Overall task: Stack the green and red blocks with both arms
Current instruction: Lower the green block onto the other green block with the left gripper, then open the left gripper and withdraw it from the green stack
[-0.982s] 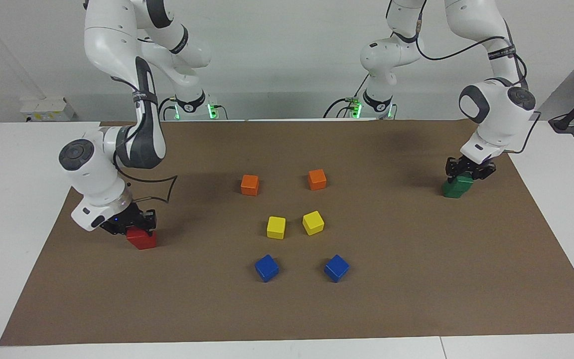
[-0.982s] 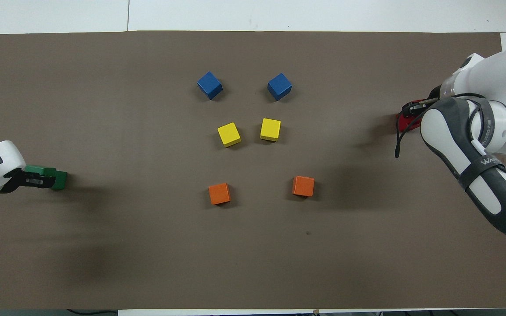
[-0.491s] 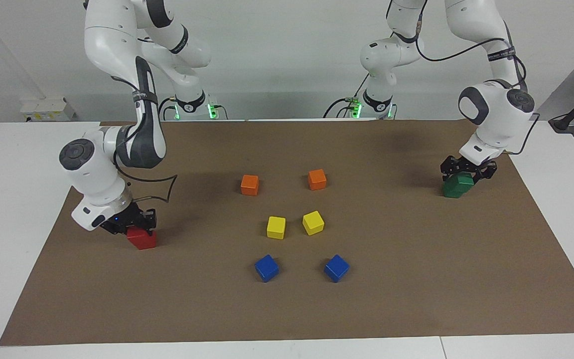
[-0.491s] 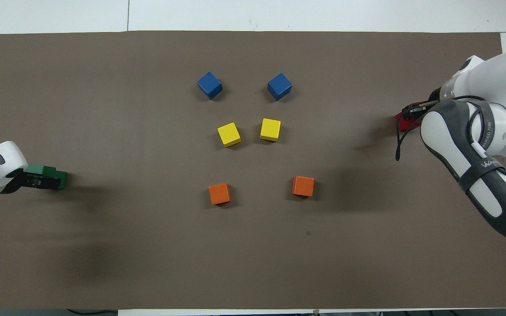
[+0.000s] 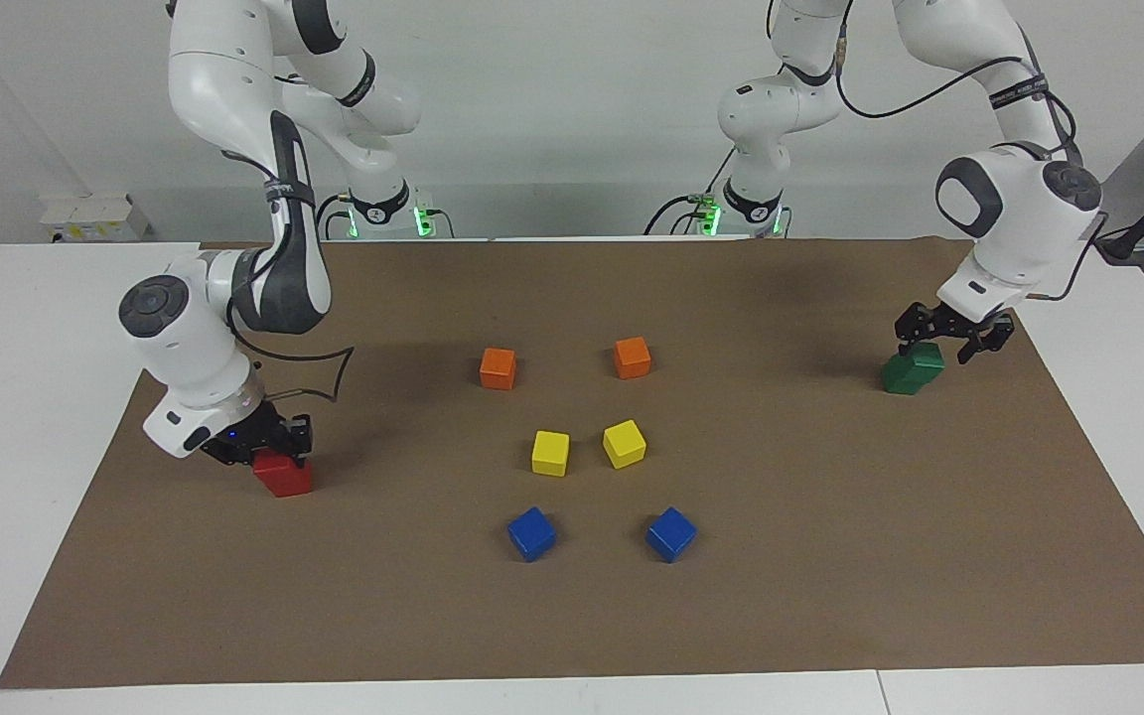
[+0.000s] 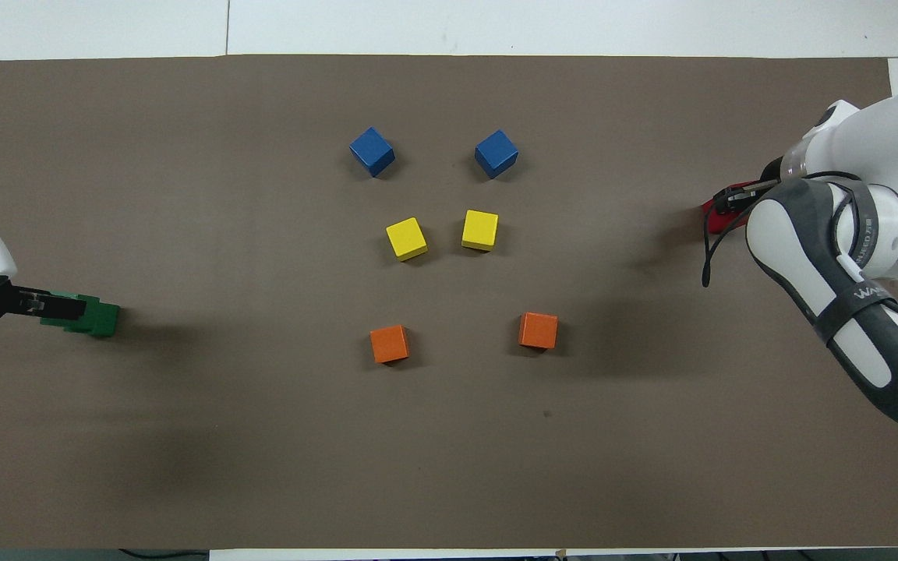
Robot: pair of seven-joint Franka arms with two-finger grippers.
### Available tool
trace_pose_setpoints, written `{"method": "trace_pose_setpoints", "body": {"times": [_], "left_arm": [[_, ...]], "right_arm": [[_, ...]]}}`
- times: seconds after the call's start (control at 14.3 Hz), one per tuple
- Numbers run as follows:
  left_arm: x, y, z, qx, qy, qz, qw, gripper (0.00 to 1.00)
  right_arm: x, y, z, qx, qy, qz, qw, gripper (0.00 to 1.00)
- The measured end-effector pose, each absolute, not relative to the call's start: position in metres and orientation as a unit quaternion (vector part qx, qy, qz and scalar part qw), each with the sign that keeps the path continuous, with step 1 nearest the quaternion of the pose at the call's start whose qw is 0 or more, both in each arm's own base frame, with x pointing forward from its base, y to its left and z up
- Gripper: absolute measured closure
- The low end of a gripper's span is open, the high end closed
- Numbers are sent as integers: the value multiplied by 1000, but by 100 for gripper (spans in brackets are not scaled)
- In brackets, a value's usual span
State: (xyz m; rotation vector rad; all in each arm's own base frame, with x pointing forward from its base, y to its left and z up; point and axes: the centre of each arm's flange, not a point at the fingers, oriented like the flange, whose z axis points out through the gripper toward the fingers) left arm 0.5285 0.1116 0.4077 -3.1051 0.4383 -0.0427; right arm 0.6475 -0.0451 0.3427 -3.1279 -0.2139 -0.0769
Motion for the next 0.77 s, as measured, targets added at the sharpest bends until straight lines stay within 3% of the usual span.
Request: {"method": "trace_pose_setpoints", "body": {"times": [0.35,0.77], "left_arm": [[538,101,491,-991,129,-17,4,0],[531,48,561,-1000,-13,-8,1,0]], "right_arm": [[646,-45,343,-997,-68,-28,2,45],[646,-45,343,-997,-68,-29,2,45]]}}
